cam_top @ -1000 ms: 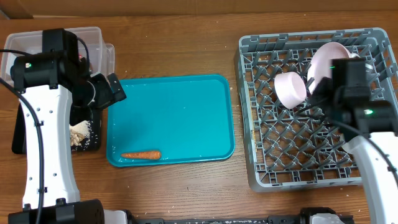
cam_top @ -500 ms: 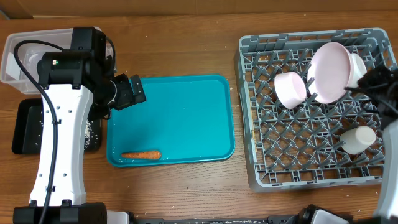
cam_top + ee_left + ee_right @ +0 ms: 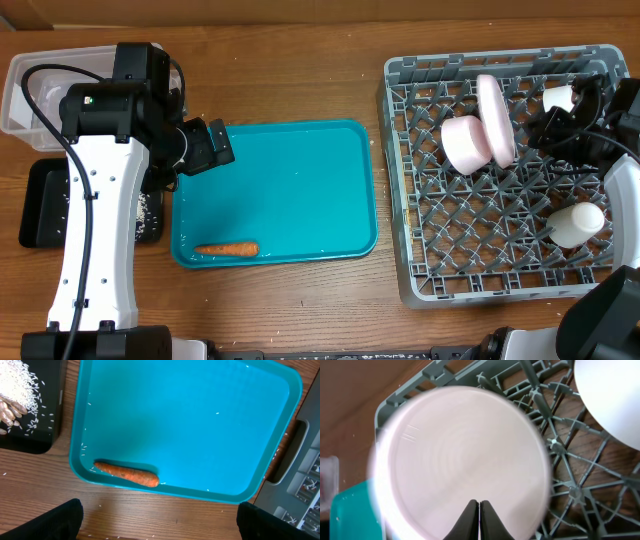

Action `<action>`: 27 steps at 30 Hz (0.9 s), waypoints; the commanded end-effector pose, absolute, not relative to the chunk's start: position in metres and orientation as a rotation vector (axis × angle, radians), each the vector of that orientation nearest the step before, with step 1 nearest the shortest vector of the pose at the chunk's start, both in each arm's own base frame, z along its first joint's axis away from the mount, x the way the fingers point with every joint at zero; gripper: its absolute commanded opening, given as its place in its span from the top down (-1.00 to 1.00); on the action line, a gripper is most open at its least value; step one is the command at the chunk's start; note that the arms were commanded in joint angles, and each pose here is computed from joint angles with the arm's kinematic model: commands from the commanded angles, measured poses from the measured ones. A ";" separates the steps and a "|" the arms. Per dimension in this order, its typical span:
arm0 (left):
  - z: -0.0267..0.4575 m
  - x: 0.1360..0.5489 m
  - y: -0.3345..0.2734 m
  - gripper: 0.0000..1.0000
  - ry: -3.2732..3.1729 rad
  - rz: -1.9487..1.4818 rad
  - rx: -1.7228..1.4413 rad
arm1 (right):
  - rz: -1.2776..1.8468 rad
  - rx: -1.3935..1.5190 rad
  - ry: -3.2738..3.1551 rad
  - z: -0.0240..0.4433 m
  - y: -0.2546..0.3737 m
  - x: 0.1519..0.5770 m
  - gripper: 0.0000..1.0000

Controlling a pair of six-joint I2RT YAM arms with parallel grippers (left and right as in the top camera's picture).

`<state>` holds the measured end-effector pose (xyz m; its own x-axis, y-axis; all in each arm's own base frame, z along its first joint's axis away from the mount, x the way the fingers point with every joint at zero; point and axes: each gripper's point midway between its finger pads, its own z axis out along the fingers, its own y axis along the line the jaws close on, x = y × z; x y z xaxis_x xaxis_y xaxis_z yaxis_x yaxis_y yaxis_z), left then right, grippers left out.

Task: Sort waste into correct bins and load items into the dishwasher
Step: 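Carry the plate to the rack's back and stand it upright, then reach the left gripper to the carrot on the teal tray and grasp it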

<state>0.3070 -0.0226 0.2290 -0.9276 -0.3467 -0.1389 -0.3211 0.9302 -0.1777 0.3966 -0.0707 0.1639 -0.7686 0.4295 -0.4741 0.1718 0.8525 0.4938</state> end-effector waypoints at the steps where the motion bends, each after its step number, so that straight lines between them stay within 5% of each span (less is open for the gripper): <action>1: 0.230 0.305 -0.024 -1.00 2.921 -0.228 -0.483 | 0.515 0.433 2.427 0.173 -0.077 0.395 0.74; 6: 0.230 0.305 -0.024 -1.00 2.922 -0.228 -0.484 | 0.482 0.466 2.403 0.192 -0.078 0.387 0.29; 14: 0.213 0.295 -0.025 -1.00 2.982 -0.222 -0.518 | 0.542 0.279 2.429 0.240 -0.008 0.353 0.07; 27: 0.132 0.244 -0.052 -0.99 3.227 -0.382 -0.675 | 0.460 -0.105 2.670 0.205 0.087 0.316 -0.14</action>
